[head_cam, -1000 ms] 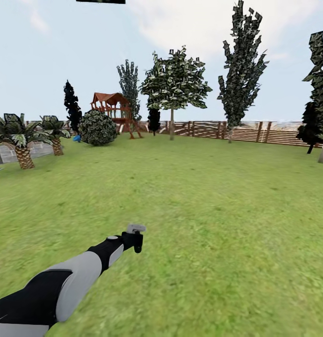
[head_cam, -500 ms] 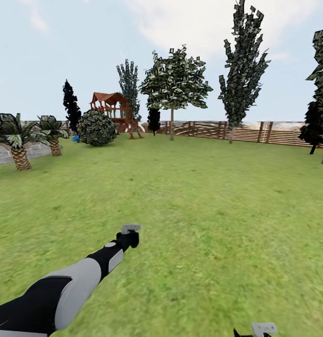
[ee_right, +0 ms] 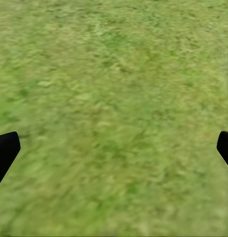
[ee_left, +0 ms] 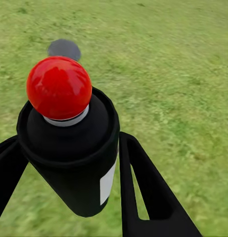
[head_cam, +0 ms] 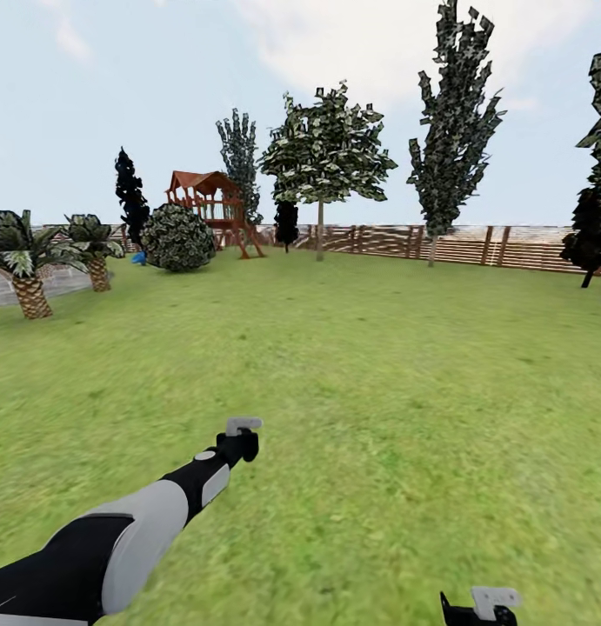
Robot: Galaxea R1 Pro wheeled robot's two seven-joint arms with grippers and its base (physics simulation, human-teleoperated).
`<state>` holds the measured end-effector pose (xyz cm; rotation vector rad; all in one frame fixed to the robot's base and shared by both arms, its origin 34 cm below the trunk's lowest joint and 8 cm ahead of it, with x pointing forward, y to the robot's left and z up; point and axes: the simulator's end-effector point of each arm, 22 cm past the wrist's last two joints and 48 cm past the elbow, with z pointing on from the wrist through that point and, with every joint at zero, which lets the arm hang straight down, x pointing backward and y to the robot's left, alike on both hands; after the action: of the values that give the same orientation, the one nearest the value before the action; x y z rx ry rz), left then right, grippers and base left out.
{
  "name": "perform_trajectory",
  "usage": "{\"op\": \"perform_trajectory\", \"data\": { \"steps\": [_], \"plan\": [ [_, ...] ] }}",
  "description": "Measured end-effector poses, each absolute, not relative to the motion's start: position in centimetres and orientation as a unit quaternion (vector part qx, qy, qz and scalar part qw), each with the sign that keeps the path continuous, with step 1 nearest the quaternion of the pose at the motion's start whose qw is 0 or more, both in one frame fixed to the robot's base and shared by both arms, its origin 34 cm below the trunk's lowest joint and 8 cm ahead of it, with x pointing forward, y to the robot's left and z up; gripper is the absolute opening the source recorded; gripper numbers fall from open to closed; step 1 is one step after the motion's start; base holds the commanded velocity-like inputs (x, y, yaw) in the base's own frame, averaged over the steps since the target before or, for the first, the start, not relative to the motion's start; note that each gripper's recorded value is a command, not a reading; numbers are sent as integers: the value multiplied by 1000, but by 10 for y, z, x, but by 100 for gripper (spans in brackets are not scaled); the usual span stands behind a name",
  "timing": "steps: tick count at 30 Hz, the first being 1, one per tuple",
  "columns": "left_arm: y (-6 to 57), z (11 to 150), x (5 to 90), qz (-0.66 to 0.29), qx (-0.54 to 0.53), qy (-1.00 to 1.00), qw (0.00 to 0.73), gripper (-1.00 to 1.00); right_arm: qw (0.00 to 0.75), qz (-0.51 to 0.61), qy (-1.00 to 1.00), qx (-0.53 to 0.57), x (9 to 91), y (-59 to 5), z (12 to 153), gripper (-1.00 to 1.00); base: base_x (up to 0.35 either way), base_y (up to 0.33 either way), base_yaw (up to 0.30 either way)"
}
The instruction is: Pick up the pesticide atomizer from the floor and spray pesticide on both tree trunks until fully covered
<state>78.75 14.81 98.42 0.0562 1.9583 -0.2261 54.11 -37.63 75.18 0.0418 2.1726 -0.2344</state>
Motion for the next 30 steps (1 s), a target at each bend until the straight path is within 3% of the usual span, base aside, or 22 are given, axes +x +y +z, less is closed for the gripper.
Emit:
{"op": "perform_trajectory", "data": {
  "steps": [30],
  "plan": [
    [148,984,787,-96,24,829,551,-100,455,-97,885,18,537,-378,748,100,350,0,0]
  ]
}}
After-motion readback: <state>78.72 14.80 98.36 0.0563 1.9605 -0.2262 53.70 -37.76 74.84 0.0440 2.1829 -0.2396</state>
